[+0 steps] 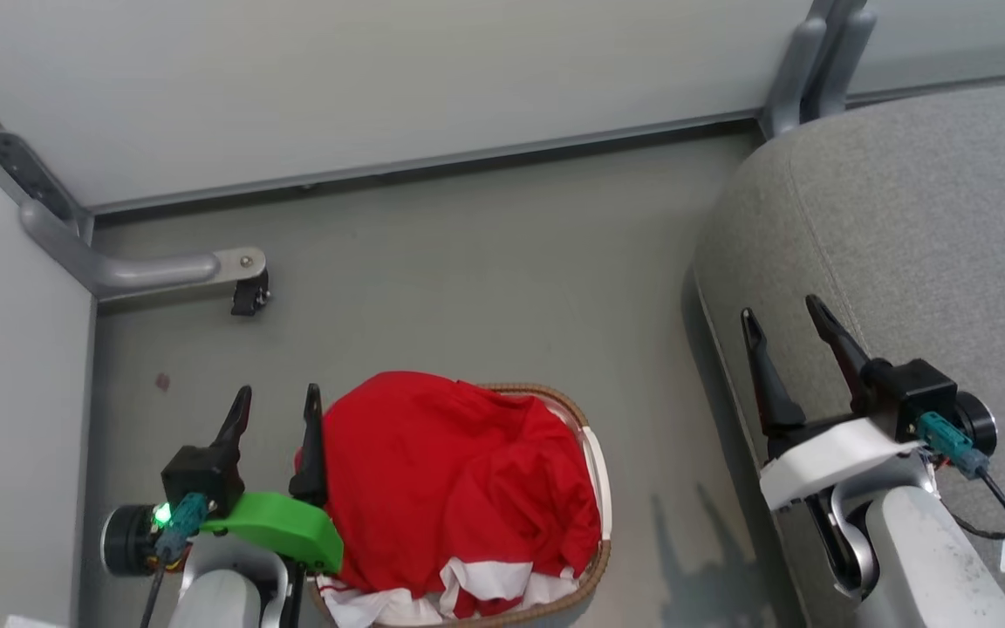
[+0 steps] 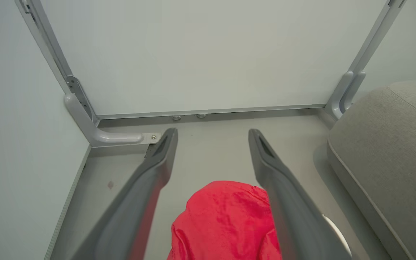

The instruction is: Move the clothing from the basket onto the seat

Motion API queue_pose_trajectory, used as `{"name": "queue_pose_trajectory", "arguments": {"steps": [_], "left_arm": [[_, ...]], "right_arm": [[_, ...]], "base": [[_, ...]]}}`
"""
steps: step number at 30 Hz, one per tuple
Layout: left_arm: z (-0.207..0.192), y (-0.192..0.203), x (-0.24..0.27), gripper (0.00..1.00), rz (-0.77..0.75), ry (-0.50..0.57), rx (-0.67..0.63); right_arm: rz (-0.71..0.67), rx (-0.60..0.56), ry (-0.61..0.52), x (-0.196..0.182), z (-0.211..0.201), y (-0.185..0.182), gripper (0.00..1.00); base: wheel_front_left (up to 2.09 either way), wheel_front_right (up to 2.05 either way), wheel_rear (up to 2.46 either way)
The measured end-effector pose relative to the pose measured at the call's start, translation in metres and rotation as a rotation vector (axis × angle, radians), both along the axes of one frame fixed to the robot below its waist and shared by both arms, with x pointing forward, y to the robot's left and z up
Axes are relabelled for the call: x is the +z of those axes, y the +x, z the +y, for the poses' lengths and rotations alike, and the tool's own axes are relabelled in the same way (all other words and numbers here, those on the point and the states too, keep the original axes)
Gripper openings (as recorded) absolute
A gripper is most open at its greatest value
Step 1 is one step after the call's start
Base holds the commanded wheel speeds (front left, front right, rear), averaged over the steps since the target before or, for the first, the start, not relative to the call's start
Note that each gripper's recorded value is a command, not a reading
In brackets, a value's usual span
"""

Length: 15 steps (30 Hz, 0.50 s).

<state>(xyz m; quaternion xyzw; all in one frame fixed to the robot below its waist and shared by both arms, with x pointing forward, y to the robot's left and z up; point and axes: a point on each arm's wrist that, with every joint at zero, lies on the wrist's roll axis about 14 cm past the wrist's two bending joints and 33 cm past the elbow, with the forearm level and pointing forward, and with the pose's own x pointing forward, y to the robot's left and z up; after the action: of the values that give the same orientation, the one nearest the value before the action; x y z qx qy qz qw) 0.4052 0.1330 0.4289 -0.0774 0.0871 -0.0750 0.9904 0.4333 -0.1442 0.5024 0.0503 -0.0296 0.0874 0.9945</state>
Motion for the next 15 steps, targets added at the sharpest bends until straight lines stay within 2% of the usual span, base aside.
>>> {"name": "queue_pose_trajectory", "arguments": {"steps": [9, 15], "left_arm": [[-0.046, 0.042, -0.039, 1.0, 0.062, 0.051, -0.175], [-0.077, 0.056, -0.089, 1.0, 0.168, 0.067, -0.294]], "right_arm": [[-0.044, 0.004, -0.042, -0.003, 0.001, 0.043, 1.0], [-0.05, -0.006, -0.027, -0.014, -0.004, 0.066, 1.0]], "base": [[0.0, 0.0, 0.0], [0.0, 0.0, 0.0]]}}
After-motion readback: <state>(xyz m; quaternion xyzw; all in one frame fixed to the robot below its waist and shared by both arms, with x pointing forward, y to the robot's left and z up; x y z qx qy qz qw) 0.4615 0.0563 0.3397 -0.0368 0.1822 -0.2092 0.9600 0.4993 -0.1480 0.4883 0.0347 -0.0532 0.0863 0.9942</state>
